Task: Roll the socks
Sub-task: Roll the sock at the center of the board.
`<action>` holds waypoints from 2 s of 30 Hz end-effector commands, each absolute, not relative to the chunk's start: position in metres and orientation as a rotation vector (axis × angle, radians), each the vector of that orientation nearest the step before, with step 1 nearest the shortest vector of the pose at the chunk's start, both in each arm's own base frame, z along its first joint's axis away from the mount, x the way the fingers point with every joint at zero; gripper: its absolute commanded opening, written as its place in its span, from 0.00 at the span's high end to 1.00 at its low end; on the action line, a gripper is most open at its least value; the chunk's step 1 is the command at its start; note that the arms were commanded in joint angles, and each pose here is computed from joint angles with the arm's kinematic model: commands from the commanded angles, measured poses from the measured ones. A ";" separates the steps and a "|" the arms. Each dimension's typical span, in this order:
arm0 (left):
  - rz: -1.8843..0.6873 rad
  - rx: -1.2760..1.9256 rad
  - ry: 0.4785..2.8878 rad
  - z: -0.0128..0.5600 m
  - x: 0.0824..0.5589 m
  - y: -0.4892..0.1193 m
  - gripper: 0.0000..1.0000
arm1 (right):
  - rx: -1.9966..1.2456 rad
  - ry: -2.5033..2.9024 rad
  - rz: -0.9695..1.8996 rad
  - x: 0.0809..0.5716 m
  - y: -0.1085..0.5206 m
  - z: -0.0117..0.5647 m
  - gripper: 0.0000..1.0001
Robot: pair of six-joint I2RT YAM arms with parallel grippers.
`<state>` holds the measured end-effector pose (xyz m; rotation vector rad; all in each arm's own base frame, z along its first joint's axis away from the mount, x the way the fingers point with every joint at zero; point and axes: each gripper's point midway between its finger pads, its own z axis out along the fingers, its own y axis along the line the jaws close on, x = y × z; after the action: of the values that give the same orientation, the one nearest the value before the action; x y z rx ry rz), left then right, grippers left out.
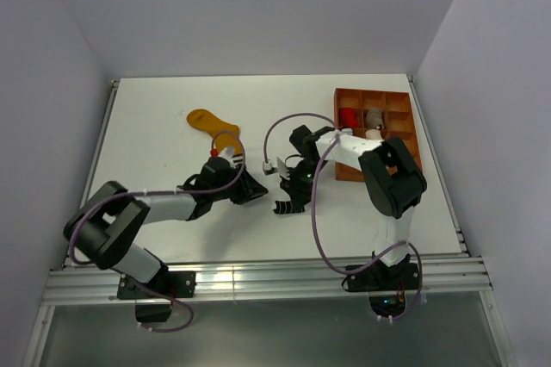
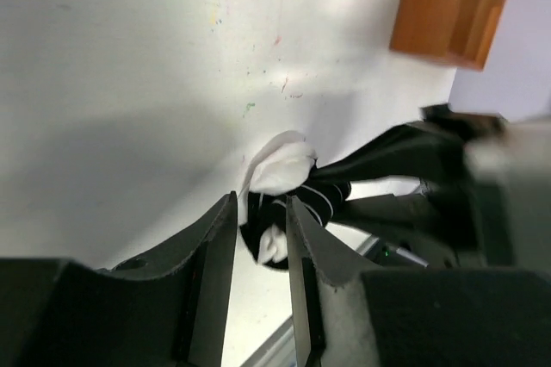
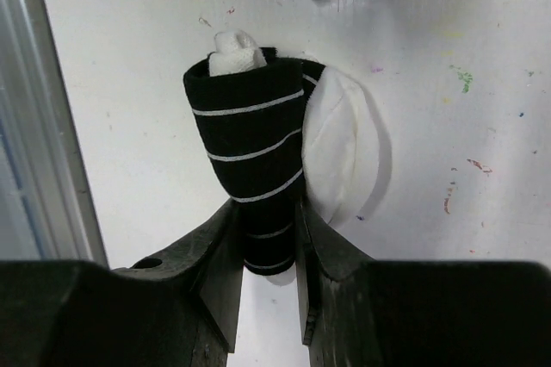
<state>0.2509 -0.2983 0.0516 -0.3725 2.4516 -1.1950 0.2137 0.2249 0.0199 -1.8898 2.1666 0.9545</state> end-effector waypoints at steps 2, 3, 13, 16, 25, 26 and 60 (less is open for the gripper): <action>-1.139 -0.264 2.135 0.103 0.266 -0.283 0.65 | -1.952 2.366 0.988 0.201 0.199 0.000 0.83; -1.090 -0.233 2.115 0.107 0.264 -0.280 0.64 | -1.939 2.376 0.986 0.206 0.201 0.002 0.83; -0.841 0.342 2.148 0.108 0.242 -0.317 0.55 | -1.902 2.503 0.987 0.213 0.201 -0.007 0.83; -0.783 0.453 2.169 0.097 0.243 -0.327 0.54 | -1.874 2.537 0.983 0.216 0.202 -0.010 0.83; -0.846 0.622 2.205 0.073 0.233 -0.352 0.49 | -1.831 2.627 0.983 0.216 0.200 -0.016 0.83; -0.845 0.626 2.218 0.068 0.232 -0.352 0.49 | -1.825 2.636 0.981 0.217 0.201 -0.016 0.83; -0.653 0.216 2.772 -0.037 0.192 -0.330 1.00 | -1.445 2.738 0.919 0.255 0.195 -0.010 0.51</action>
<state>0.2308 -0.3735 0.0313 0.2397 2.4879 -0.9535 0.2108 0.2042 0.0202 -1.3726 2.9007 1.1669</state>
